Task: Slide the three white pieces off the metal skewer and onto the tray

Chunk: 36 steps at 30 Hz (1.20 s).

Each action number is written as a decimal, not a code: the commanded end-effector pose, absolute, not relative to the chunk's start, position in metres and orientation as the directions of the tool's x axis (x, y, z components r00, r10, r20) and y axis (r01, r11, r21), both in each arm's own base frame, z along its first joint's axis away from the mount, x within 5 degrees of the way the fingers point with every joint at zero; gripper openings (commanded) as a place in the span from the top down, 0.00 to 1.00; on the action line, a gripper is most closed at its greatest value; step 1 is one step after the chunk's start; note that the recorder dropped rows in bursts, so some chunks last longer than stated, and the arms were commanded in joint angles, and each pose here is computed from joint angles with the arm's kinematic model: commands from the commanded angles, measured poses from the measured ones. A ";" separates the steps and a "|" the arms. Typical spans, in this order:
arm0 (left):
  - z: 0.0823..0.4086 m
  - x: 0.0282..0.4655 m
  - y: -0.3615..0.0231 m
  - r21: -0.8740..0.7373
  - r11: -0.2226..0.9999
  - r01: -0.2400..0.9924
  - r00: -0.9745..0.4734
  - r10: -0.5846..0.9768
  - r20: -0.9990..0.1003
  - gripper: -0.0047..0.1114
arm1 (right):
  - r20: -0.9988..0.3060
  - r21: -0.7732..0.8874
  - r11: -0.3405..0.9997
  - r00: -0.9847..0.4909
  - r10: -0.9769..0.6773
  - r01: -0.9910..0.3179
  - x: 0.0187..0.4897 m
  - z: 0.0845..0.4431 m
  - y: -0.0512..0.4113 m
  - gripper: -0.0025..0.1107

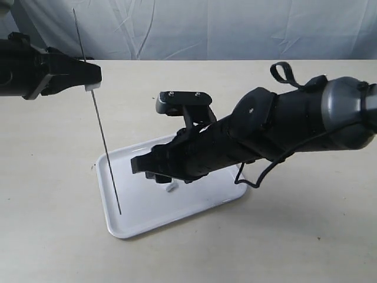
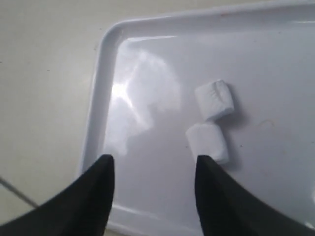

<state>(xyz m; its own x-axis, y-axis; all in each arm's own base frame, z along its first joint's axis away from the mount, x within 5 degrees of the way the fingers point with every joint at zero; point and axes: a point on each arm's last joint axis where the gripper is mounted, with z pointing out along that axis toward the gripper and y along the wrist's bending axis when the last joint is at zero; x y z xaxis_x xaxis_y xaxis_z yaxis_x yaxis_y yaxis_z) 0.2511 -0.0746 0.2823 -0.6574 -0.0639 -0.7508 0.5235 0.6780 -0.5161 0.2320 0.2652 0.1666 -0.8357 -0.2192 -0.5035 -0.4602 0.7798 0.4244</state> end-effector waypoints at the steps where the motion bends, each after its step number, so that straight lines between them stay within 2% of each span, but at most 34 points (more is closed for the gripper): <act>1: 0.276 0.252 -0.077 -0.546 0.655 0.522 -0.684 -0.061 -0.727 0.96 | -0.566 0.442 0.728 -0.793 -0.227 -0.524 0.225 0.203 0.261 0.55; 7: 0.257 0.248 -0.078 -0.589 0.639 0.494 -0.737 -0.050 -0.674 0.96 | -0.623 0.468 0.676 -0.755 -0.204 -0.569 0.214 0.241 0.254 0.55; 13: 0.260 0.244 -0.082 -0.625 0.586 0.516 -0.746 -0.051 -0.664 0.96 | -0.594 0.499 0.656 -0.775 -0.216 -0.566 0.208 0.241 0.256 0.55; 25: 0.258 0.236 -0.105 -0.693 0.460 0.555 -0.781 0.001 -0.625 0.96 | -0.652 0.486 0.620 -0.728 -0.212 -0.616 0.201 0.256 0.274 0.55; 29: 0.266 0.236 -0.108 -0.742 0.393 0.542 -0.790 -0.062 -0.610 0.96 | -0.629 0.501 0.603 -0.740 -0.239 -0.621 0.197 0.255 0.274 0.55; 33: 0.269 0.238 -0.106 -0.734 0.399 0.550 -0.782 -0.064 -0.620 0.96 | -0.616 0.507 0.592 -0.744 -0.259 -0.626 0.195 0.254 0.275 0.55; 35: 0.268 0.240 -0.101 -0.729 0.416 0.543 -0.780 -0.072 -0.622 0.96 | -0.614 0.497 0.585 -0.736 -0.286 -0.642 0.193 0.253 0.274 0.61; 36: 0.268 0.242 -0.098 -0.730 0.421 0.539 -0.779 -0.081 -0.621 0.96 | -0.607 0.498 0.578 -0.736 -0.300 -0.647 0.192 0.253 0.274 0.69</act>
<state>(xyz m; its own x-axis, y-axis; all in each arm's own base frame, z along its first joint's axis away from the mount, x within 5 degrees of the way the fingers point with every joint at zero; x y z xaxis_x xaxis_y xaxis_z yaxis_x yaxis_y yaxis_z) 0.2388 -0.1019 0.2662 -0.7840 -0.0612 -0.6177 0.5418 0.4182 -0.7291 0.1943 0.2733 0.2515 -0.7468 -0.2708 -0.6074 -0.6260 0.5945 0.5046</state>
